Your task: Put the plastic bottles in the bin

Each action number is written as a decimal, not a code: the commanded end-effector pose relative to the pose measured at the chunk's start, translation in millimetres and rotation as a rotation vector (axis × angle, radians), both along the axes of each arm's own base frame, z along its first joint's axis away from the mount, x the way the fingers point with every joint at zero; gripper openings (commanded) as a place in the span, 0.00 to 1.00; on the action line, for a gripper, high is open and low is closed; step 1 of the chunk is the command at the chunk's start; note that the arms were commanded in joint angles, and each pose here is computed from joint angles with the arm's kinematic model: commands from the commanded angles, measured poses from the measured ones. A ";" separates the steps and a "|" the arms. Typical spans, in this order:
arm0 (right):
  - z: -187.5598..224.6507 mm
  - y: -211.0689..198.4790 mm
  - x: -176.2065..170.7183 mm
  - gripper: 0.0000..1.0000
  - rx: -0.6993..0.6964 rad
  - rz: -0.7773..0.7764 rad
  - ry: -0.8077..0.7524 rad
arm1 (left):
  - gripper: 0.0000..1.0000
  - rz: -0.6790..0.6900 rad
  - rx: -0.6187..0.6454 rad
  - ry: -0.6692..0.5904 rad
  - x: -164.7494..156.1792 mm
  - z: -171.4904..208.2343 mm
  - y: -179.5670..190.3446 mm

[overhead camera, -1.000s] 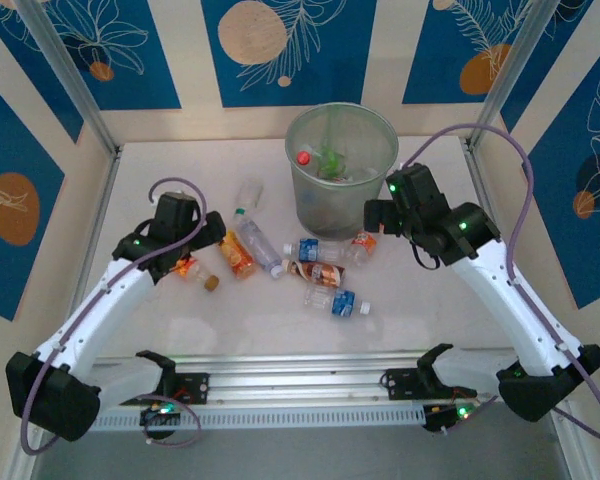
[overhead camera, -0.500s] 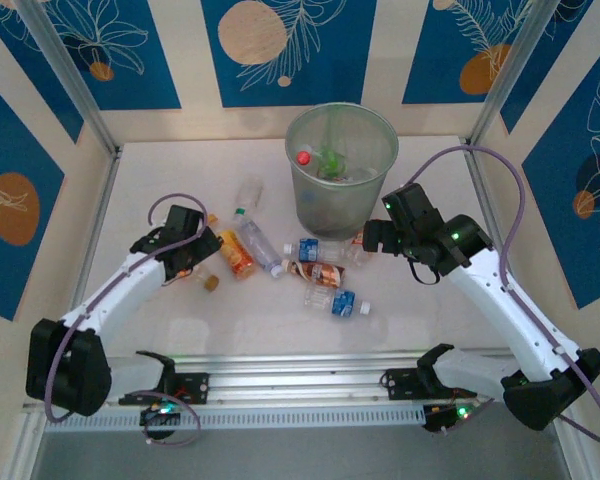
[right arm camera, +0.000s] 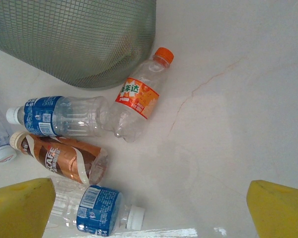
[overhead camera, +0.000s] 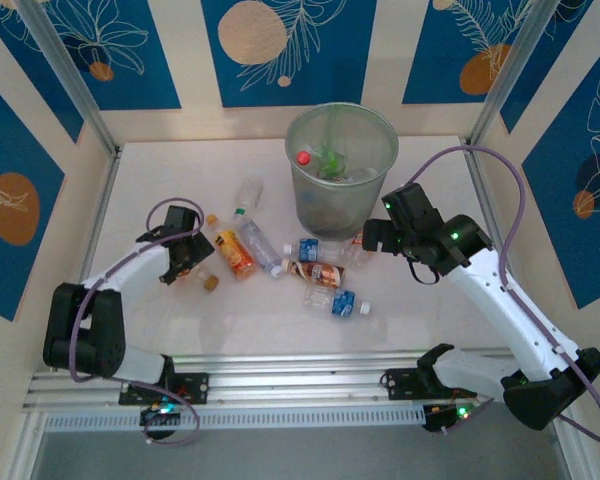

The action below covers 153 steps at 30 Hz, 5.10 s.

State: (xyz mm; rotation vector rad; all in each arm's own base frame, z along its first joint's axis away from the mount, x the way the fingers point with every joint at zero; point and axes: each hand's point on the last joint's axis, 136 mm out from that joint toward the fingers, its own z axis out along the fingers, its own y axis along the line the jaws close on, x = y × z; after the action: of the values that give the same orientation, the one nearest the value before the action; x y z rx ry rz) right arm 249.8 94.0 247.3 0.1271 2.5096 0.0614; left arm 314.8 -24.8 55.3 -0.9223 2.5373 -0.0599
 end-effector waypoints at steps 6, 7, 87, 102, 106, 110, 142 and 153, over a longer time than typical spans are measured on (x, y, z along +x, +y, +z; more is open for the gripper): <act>1.6 -4.1 2.5 0.99 0.003 -0.040 -0.008 | 0.78 0.021 -0.034 0.044 3.0 -25.2 1.6; 2.1 -4.9 2.6 0.99 0.000 -0.043 -0.009 | 0.77 0.026 -0.034 0.051 2.9 -27.7 2.7; -5.1 -20.3 -5.5 0.99 0.084 -0.166 -0.104 | 0.48 -1.191 -0.060 -1.271 128.5 380.9 -391.0; -1.2 -20.3 -4.2 0.99 0.086 -0.164 -0.114 | 0.48 -1.088 -0.086 -1.311 105.5 346.3 -371.0; -1.2 -20.5 -3.6 0.99 0.083 -0.165 -0.116 | 0.50 -1.083 -0.102 -1.299 102.0 339.7 -369.7; -0.4 -19.4 -2.7 0.99 0.087 -0.162 -0.118 | 0.51 -1.088 -0.109 -1.284 101.4 334.9 -370.2; -3.7 -24.1 -9.0 0.99 0.069 -0.173 -0.091 | 0.69 -1.066 -0.113 -1.269 97.8 343.0 -362.6; -33.5 -12.0 -42.3 0.99 0.143 -0.169 0.113 | 0.99 -1.003 -0.146 -1.208 65.2 385.4 -324.2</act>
State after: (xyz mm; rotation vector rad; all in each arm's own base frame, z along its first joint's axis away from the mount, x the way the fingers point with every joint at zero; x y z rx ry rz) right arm 224.7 74.4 225.7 0.3601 2.5107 0.0971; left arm 399.5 -364.1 407.8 0.4453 1.5732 -0.7986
